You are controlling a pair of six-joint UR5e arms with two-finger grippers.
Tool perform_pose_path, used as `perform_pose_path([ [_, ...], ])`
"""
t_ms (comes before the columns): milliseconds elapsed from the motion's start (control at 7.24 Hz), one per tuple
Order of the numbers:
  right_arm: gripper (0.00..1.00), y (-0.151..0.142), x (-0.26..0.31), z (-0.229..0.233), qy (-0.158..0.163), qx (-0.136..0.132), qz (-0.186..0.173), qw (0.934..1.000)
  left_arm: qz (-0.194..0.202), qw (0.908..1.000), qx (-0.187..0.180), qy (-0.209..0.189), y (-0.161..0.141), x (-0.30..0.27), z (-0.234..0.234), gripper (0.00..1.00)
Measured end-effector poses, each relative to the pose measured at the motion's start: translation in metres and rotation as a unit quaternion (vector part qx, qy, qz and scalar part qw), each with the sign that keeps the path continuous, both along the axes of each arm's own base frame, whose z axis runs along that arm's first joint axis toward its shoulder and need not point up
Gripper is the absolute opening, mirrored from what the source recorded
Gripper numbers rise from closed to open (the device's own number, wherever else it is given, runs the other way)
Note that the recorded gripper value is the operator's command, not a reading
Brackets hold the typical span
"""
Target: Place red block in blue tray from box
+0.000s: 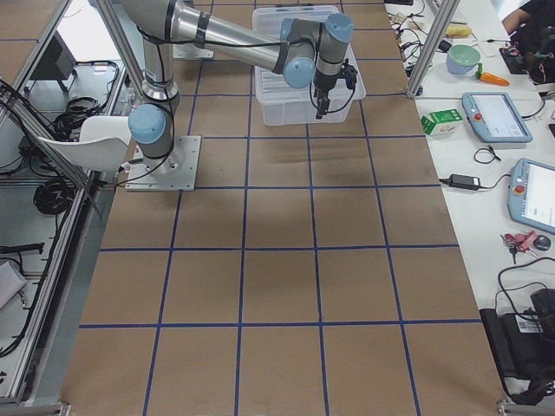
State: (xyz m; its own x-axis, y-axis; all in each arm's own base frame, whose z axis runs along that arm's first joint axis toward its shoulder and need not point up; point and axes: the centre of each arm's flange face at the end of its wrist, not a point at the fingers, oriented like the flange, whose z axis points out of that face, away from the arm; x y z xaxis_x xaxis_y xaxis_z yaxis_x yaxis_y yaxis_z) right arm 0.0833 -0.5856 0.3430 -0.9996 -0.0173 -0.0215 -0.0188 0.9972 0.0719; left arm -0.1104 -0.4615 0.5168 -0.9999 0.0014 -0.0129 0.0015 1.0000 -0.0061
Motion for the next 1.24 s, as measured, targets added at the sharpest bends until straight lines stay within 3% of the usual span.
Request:
perform_pose_path([
  [414,1.0,-0.005,-0.049,0.004,0.001,-0.003,-0.014,0.9999,0.0,1.0,0.0,0.0,0.0,0.0,0.0,1.0],
  [1243,1.0,-0.005,-0.123,0.01,0.014,-0.006,-0.007,0.9999,-0.004,0.9999,0.014,0.004,0.003,-0.002,-0.014,1.0],
])
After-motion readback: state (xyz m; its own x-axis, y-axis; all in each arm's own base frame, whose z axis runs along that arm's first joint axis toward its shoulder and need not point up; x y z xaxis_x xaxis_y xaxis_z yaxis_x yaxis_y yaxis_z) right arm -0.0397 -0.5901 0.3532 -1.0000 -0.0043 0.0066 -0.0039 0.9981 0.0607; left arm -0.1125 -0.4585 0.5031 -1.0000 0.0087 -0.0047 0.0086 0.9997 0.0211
